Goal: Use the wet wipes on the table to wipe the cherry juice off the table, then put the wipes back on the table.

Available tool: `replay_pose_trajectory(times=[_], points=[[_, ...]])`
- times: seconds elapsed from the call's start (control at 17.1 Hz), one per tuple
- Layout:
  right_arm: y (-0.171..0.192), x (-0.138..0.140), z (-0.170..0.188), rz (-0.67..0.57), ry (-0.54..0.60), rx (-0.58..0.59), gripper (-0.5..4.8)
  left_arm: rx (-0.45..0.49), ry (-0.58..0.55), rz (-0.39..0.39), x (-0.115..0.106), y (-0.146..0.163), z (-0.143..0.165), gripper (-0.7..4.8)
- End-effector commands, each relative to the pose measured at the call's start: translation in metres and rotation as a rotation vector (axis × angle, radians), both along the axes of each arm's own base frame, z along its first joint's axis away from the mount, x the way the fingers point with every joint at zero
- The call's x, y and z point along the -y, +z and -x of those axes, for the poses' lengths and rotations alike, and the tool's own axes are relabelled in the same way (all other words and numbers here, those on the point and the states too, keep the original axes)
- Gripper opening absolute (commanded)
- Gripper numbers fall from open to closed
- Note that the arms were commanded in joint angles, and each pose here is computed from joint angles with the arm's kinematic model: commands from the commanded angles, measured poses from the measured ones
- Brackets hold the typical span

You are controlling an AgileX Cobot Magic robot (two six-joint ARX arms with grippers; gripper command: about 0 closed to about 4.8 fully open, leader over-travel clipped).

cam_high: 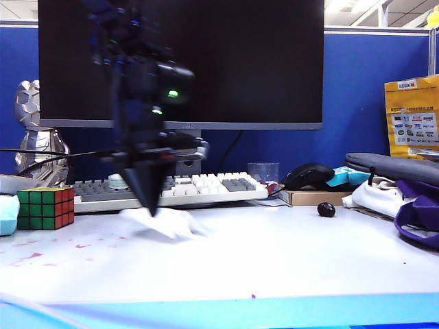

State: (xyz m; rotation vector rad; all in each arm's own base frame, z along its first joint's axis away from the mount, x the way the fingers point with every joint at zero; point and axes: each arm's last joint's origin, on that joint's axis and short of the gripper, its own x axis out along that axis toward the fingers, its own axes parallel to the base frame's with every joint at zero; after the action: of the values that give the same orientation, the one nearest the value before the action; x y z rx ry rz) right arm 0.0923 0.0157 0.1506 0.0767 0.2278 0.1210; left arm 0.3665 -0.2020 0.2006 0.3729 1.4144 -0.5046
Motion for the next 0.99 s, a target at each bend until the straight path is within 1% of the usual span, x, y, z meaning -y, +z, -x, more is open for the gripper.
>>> replay_pose_trajectory(times=[0.06, 0.17, 0.23, 0.35, 0.47, 0.58, 0.64, 0.7, 0.82, 0.93, 0.99], points=[[0.000, 0.000, 0.000, 0.001, 0.003, 0.006, 0.00, -0.065, 0.020, -0.041, -0.023, -0.004, -0.004, -0.05], [0.000, 0.000, 0.000, 0.001, 0.003, 0.006, 0.00, -0.060, 0.037, -0.010, -0.033, 0.001, -0.008, -0.05], [0.000, 0.000, 0.000, 0.001, 0.003, 0.006, 0.00, -0.053, 0.036, 0.000, -0.033, 0.003, -0.008, -0.05], [0.000, 0.000, 0.000, 0.001, 0.003, 0.006, 0.00, 0.010, 0.039, 0.037, -0.033, 0.020, -0.006, -0.05], [0.000, 0.000, 0.000, 0.001, 0.003, 0.006, -0.01, 0.098, 0.051, 0.082, -0.036, 0.047, -0.001, -0.05], [0.000, 0.000, 0.000, 0.001, 0.003, 0.006, 0.00, 0.159, 0.059, 0.098, -0.042, 0.071, 0.008, -0.05], [0.000, 0.000, 0.000, 0.001, 0.003, 0.006, 0.00, 0.198, 0.085, 0.140, -0.050, 0.088, 0.011, -0.05], [0.000, 0.000, 0.000, 0.001, 0.003, 0.006, 0.00, 0.256, 0.114, 0.166, -0.064, 0.108, 0.016, -0.05], [0.000, 0.000, 0.000, 0.001, 0.003, 0.006, 0.00, 0.314, 0.123, 0.191, -0.073, 0.131, 0.029, -0.05], [0.000, 0.000, 0.000, 0.001, 0.003, 0.006, 0.00, 0.383, 0.157, 0.216, -0.094, 0.160, 0.046, -0.05], [0.000, 0.000, 0.000, 0.001, 0.002, 0.006, 0.00, 0.421, 0.168, 0.227, -0.104, 0.176, 0.061, -0.05]])
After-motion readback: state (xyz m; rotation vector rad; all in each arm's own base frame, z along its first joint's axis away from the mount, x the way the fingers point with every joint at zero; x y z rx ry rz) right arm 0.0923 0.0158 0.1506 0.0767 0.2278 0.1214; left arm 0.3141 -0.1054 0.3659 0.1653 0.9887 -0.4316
